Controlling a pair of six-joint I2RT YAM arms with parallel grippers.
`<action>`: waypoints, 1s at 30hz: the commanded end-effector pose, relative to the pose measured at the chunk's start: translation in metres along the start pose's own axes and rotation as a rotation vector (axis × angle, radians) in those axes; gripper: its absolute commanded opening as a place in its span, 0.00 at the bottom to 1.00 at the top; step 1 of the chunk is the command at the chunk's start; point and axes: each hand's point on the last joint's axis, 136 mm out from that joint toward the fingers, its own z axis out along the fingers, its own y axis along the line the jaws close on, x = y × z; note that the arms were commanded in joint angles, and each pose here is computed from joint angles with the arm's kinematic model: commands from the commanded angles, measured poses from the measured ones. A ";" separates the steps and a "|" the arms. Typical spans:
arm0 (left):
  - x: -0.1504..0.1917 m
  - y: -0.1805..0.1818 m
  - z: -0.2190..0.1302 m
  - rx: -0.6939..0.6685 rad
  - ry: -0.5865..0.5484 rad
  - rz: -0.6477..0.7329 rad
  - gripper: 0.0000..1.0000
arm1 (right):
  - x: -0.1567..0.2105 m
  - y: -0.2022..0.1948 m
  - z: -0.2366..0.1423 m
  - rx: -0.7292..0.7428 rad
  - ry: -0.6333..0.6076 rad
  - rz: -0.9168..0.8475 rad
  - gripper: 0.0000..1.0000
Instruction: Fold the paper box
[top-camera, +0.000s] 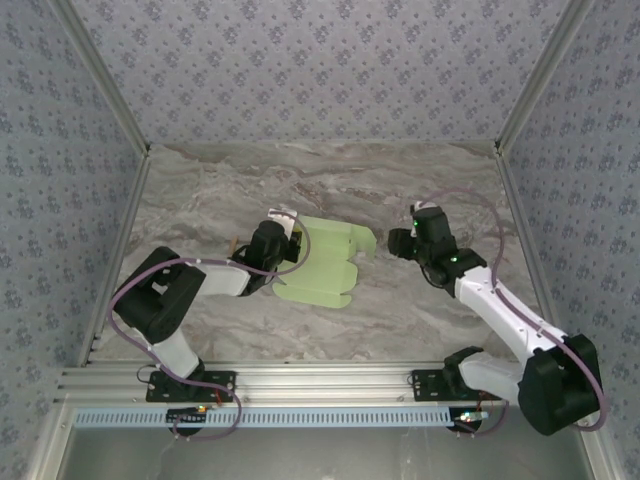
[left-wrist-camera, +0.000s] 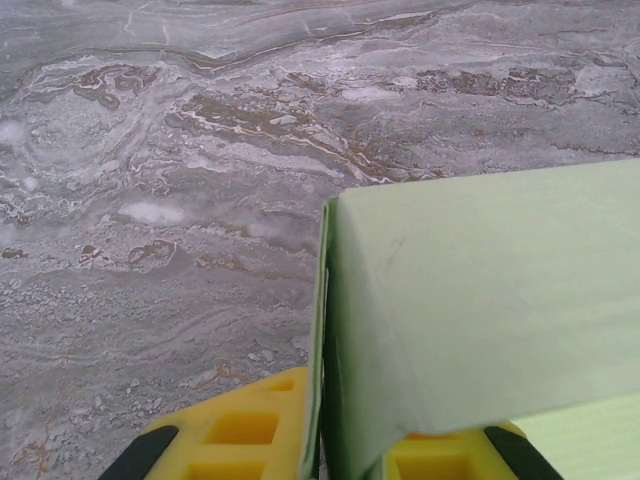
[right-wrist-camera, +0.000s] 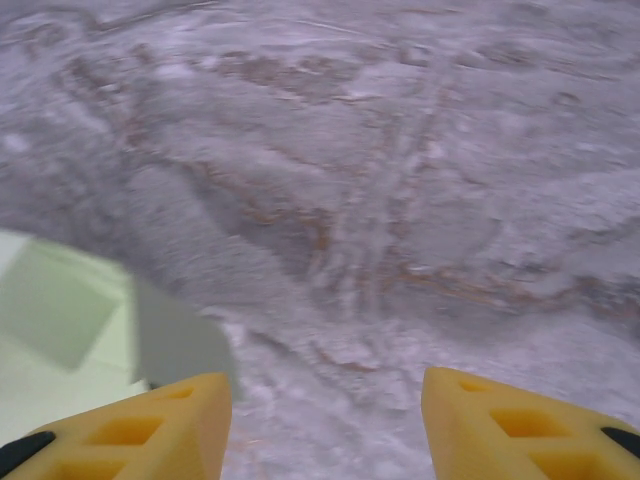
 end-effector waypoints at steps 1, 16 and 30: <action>-0.020 -0.007 -0.008 0.027 -0.056 -0.001 0.15 | 0.012 -0.016 0.014 0.012 0.071 0.031 0.55; -0.020 -0.007 -0.008 0.028 -0.054 0.001 0.15 | 0.033 0.048 0.066 -0.316 0.140 -0.136 0.54; -0.019 -0.008 -0.008 0.035 -0.048 0.000 0.15 | 0.049 0.087 0.065 -0.455 0.149 -0.301 0.50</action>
